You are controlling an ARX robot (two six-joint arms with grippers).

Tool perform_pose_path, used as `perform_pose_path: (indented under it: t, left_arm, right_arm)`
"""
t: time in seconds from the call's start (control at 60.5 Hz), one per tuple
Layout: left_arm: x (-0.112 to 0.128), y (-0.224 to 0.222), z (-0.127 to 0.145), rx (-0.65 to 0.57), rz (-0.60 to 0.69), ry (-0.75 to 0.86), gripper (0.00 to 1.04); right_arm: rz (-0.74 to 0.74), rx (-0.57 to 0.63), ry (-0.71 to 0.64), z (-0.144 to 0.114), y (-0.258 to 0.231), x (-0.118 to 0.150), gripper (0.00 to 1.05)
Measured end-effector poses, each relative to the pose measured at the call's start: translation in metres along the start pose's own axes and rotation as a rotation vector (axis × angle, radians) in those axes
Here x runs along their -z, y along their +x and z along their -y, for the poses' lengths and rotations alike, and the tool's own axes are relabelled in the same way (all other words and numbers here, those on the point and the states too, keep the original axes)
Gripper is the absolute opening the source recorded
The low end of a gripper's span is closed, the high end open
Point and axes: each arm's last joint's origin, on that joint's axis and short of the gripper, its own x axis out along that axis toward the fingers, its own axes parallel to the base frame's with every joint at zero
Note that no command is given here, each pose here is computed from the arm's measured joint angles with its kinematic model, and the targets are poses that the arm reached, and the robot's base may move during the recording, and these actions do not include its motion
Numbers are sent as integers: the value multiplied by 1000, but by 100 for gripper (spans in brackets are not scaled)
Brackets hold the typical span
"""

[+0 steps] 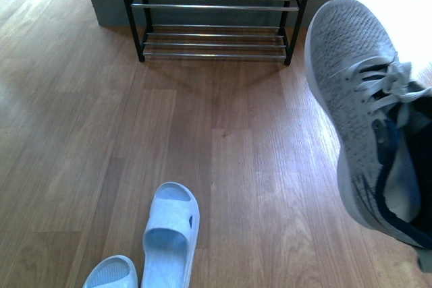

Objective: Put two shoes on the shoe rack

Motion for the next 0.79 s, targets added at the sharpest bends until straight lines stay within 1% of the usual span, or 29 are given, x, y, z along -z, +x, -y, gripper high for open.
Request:
perform_pose_path:
  t: [0.149, 0.265, 0.347, 0.794]
  left_arm:
    - [0, 0, 0, 0, 0, 0, 1]
    - [0, 0, 0, 0, 0, 0, 1]
    - [0, 0, 0, 0, 0, 0, 1]
    - [0, 0, 0, -2, 0, 0, 1]
  right_arm:
    - [138, -31, -93, -7, -67, 6, 1]
    - [289, 15, -172, -14, -101, 7, 1]
    - [335, 24, -200, -16, -107, 4, 1]
    - [321, 24, -208, -16, -105, 7, 1]
